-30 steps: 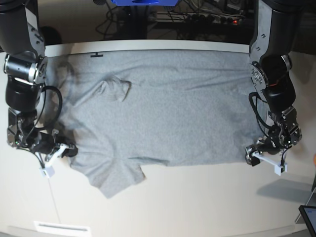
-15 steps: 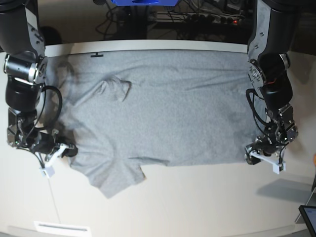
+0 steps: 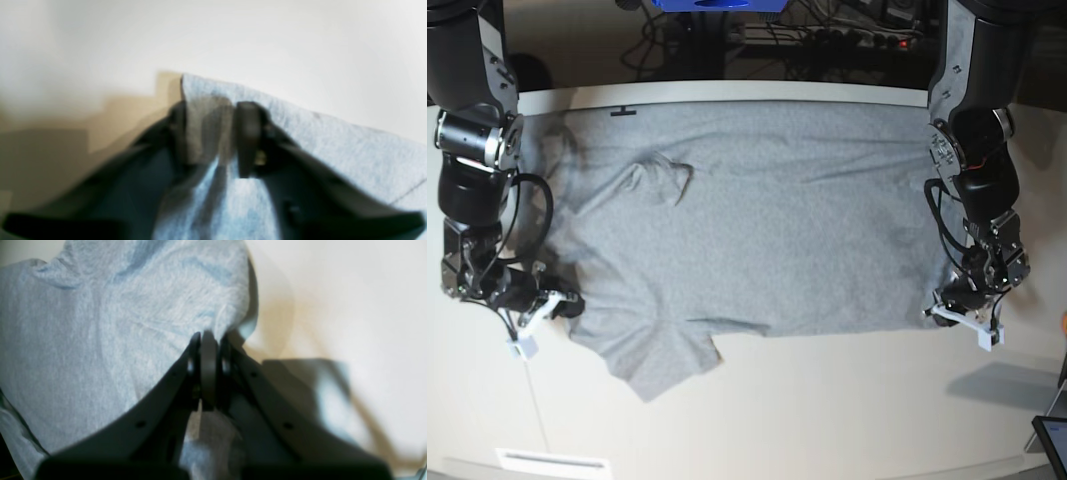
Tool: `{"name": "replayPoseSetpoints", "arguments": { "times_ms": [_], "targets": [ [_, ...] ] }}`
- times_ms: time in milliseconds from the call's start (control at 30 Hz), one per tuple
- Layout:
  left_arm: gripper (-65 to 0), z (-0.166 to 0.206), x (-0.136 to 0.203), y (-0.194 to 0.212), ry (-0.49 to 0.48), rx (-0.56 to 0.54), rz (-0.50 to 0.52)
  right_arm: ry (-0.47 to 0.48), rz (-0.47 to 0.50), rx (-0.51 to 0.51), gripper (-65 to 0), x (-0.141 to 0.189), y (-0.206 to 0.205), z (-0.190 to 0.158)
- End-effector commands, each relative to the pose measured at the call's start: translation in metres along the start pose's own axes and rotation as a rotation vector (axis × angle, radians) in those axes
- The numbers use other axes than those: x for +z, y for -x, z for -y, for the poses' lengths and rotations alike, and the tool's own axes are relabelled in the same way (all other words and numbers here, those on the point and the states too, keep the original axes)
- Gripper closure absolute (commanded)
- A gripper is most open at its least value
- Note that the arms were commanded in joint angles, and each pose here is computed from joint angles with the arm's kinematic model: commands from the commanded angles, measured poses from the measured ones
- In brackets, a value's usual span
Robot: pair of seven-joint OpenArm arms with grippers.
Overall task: Fold the T-shirt properly
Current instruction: 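Move the left gripper down the shirt's side edge and grasp it, then lift both grasped edges and fold them toward the collar edge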
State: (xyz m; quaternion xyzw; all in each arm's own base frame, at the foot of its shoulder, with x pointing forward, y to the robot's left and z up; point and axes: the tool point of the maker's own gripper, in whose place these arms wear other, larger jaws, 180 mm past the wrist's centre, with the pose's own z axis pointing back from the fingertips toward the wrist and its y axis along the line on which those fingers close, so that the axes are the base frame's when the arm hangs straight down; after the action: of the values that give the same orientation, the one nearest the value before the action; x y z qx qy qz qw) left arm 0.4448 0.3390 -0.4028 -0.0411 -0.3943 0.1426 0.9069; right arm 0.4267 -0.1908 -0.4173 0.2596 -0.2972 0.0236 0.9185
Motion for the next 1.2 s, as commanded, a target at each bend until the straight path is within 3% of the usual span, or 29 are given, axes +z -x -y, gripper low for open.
{"name": "replayPoseSetpoints", "arguments": {
  "times_ms": [0,233,400,567,967,1167],
  "targets": [
    [-14.3,0.0,0.001,0.004,0.0,-0.014,-0.042,0.015,0.003,0.022,-0.1,0.006,-0.011,0.003],
    [-13.1,-0.005,0.002,0.006,-0.01,-0.02,-0.046,0.015,0.008,0.022,-0.1,0.006,-0.012,0.003],
    [0.0,-0.009,0.007,0.008,-0.025,-0.071,-0.04,0.016,0.012,0.024,0.0,0.006,-0.013,0.003],
    [0.0,0.0,0.013,0.006,-0.03,-0.215,-0.023,0.016,0.064,0.025,0.0,0.007,-0.023,0.003],
    [0.0,-0.021,0.034,-0.007,-0.083,-0.286,0.033,0.019,0.16,0.026,0.0,0.01,-0.039,0.005],
    [0.0,-0.021,0.037,-0.015,-0.087,-0.297,0.052,0.044,0.213,0.118,0.0,0.025,-0.052,0.0]
  ]
}}
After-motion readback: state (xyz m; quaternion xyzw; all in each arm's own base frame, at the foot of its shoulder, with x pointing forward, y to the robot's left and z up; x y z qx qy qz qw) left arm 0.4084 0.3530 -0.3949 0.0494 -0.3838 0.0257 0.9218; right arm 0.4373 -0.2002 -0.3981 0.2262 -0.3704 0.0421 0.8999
